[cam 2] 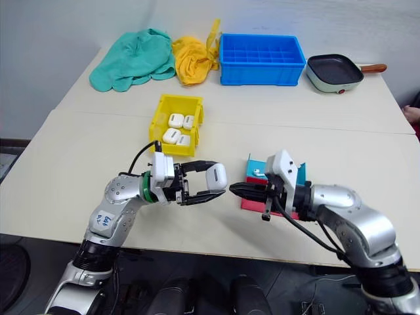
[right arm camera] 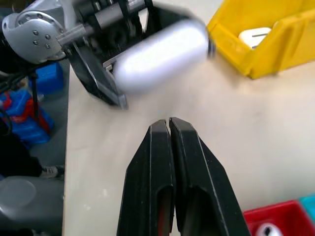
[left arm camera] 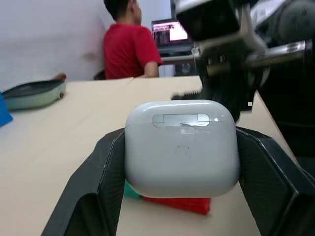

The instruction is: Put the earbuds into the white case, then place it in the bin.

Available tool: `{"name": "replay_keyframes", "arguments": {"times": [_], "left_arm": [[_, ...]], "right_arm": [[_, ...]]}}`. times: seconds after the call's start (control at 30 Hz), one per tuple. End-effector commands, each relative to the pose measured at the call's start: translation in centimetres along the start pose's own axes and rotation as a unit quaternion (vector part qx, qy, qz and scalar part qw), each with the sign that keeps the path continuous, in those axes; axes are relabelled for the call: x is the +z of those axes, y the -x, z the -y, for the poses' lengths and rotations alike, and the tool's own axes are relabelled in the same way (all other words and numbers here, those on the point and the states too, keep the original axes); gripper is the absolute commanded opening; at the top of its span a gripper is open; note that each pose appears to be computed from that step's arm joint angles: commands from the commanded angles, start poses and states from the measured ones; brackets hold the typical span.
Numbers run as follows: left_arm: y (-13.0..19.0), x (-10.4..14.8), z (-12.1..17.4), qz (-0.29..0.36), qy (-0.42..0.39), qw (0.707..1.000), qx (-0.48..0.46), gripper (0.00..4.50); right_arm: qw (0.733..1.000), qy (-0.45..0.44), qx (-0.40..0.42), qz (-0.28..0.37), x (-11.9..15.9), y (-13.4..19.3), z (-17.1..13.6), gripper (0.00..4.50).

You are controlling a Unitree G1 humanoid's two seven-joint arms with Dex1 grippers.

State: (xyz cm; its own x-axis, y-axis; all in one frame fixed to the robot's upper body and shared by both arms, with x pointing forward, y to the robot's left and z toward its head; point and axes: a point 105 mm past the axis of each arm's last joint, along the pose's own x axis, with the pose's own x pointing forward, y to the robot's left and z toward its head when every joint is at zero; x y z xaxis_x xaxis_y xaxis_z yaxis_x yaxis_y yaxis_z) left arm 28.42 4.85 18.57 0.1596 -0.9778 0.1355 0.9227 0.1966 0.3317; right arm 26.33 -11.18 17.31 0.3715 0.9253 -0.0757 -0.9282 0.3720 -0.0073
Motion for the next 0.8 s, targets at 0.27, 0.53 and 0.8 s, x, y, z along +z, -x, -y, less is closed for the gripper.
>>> {"name": "replay_keyframes", "arguments": {"times": [0.27,0.53,0.8], "left_arm": [[7.1,1.3,-3.5,-0.032,0.059,0.981,0.182,2.82],[10.5,-0.2,-10.9,-0.122,0.081,0.921,0.361,2.82],[7.0,-1.1,-16.7,-0.151,0.035,0.919,0.362,2.82]], "right_arm": [[0.968,0.129,-0.172,0.13,4.0,9.6,0.2,1.62],[0.928,0.205,-0.292,0.108,2.1,14.3,-1.9,4.4],[0.925,0.197,-0.307,0.111,0.6,13.9,-2.3,4.47]]}}
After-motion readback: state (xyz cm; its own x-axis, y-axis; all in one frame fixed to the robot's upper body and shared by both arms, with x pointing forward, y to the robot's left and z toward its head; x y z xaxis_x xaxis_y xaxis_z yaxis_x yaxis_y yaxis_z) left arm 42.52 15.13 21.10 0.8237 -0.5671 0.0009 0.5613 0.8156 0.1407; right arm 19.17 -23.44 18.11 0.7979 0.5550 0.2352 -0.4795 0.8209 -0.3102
